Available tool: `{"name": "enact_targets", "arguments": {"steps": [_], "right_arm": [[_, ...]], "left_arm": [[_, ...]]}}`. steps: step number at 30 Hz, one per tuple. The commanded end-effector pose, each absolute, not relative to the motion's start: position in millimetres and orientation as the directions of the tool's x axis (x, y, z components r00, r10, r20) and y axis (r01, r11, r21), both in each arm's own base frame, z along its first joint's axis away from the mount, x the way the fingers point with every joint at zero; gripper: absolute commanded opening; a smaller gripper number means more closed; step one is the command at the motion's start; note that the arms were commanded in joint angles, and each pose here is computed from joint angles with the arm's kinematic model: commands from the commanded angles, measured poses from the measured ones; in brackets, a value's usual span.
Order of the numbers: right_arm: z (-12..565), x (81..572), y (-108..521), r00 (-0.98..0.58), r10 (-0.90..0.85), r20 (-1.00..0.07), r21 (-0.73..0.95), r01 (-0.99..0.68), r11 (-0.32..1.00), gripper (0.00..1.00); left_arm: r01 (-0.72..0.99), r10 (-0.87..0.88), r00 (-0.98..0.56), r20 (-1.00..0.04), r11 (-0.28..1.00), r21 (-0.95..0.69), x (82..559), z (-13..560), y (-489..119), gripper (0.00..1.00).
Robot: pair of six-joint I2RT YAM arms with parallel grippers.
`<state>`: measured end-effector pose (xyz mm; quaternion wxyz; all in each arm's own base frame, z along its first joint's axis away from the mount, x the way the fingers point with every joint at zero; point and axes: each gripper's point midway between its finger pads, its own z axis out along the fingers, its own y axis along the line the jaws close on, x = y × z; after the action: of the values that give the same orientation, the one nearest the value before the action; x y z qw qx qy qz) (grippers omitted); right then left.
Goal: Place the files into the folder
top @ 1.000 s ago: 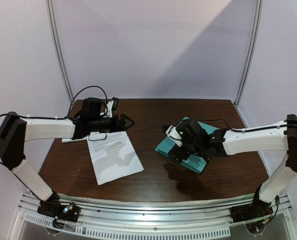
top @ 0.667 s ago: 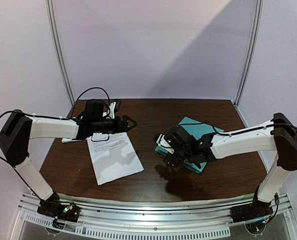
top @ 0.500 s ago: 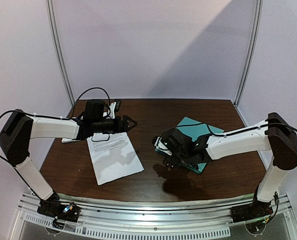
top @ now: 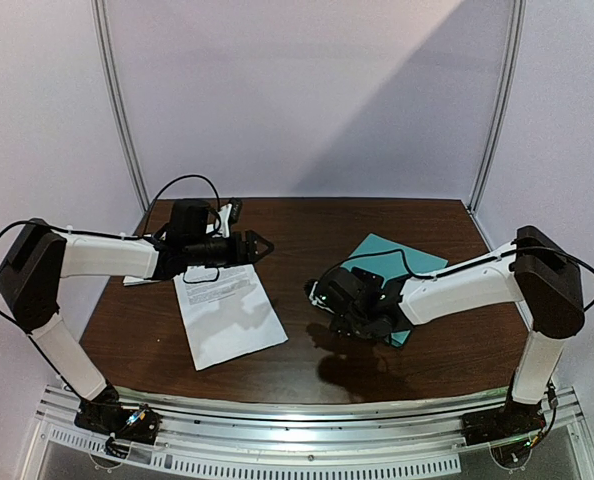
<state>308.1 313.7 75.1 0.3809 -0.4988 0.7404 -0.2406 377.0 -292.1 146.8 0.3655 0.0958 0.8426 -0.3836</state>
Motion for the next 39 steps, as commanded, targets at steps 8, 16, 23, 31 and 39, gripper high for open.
{"name": "enact_targets", "arguments": {"steps": [8,16,23,31,39], "right_arm": [[76.5,313.0,309.1,-0.211,-0.933,-0.292,-0.811,-0.462,0.359,0.92],[70.5,312.8,308.8,-0.207,-0.941,-0.269,-0.820,-0.463,0.336,0.62],[73.1,312.5,310.3,-0.211,-0.939,-0.271,-0.820,-0.461,0.340,0.16],[92.7,316.5,309.1,-0.221,-0.913,-0.343,-0.822,-0.399,0.406,0.01],[132.9,322.2,297.5,-0.198,-0.842,-0.501,-0.814,-0.222,0.537,0.00]], "left_arm": [[0.445,-0.113,-0.710,-0.695,0.693,-0.567,374.0,140.4,-294.5,0.78],[0.443,-0.115,-0.708,-0.697,0.695,-0.565,373.5,141.1,-293.2,0.77],[0.442,-0.114,-0.709,-0.696,0.698,-0.564,372.8,139.5,-292.4,0.77],[0.444,-0.115,-0.703,-0.702,0.700,-0.560,372.5,141.7,-291.3,0.76],[0.444,-0.119,-0.697,-0.707,0.702,-0.557,370.2,144.1,-289.0,0.76]]}}
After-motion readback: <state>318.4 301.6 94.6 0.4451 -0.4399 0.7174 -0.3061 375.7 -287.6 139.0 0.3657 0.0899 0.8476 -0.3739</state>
